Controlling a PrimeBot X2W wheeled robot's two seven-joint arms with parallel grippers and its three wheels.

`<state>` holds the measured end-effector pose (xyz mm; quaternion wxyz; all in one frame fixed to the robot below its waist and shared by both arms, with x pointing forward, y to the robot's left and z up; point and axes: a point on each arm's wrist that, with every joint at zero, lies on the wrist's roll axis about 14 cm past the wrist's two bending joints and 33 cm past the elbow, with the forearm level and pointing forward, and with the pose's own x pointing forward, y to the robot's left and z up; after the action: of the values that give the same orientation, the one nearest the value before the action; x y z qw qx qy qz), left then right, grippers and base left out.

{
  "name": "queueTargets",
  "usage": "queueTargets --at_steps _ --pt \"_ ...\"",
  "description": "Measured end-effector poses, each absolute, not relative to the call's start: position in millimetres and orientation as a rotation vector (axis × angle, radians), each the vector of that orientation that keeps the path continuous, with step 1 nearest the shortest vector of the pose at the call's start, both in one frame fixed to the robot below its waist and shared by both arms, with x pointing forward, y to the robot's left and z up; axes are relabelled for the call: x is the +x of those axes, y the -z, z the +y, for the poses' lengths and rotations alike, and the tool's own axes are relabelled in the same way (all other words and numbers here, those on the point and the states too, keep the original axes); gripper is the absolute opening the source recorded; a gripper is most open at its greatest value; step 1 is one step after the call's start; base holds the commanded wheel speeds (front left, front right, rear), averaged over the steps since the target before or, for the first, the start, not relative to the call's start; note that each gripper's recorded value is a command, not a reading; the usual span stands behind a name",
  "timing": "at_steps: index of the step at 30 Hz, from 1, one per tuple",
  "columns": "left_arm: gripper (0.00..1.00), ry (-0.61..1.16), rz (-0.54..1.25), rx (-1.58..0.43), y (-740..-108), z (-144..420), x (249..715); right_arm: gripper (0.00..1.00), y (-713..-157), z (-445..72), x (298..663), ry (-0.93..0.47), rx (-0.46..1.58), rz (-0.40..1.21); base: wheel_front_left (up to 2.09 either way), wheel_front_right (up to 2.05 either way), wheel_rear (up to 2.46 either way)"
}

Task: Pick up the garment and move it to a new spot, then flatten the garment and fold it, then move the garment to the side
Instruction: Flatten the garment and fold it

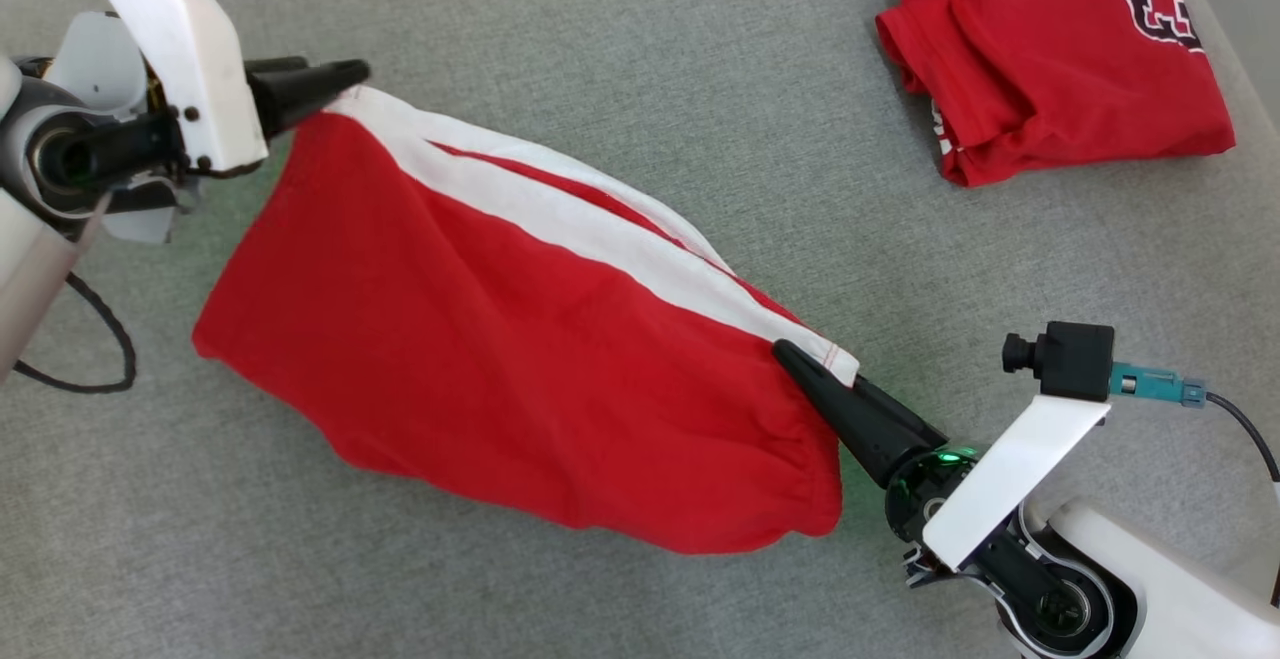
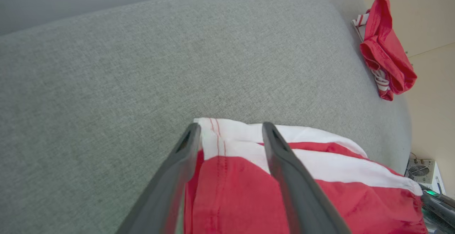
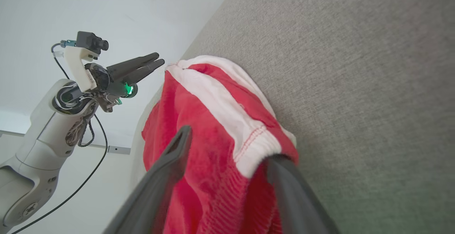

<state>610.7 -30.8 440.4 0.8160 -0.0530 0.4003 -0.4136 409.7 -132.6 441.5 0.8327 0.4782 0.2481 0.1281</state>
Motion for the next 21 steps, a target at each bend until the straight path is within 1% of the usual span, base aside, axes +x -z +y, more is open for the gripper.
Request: queueTargets --at_steps 4,8,10,18,21 --pt "1.00 0.878 0.852 -0.086 -442 -29 608 1.00 -443 -135 406 -0.266 1.013 0.522 0.00 0.00 0.00" --pt "1.00 0.852 0.893 0.074 -431 -8 602 1.00 -443 -141 398 -0.258 1.003 0.534 0.00 0.00 0.00" --pt "1.00 0.848 0.917 0.115 -429 -2 598 1.00 -442 -142 394 -0.256 1.003 0.542 0.00 0.00 0.00" --pt "1.00 0.859 1.115 0.240 -411 19 566 1.00 -449 -161 381 -0.221 0.994 0.516 0.00 0.00 0.00" --pt "1.00 0.879 1.148 0.264 -408 16 559 1.00 -450 -166 376 -0.205 0.996 0.510 0.00 0.00 0.00"
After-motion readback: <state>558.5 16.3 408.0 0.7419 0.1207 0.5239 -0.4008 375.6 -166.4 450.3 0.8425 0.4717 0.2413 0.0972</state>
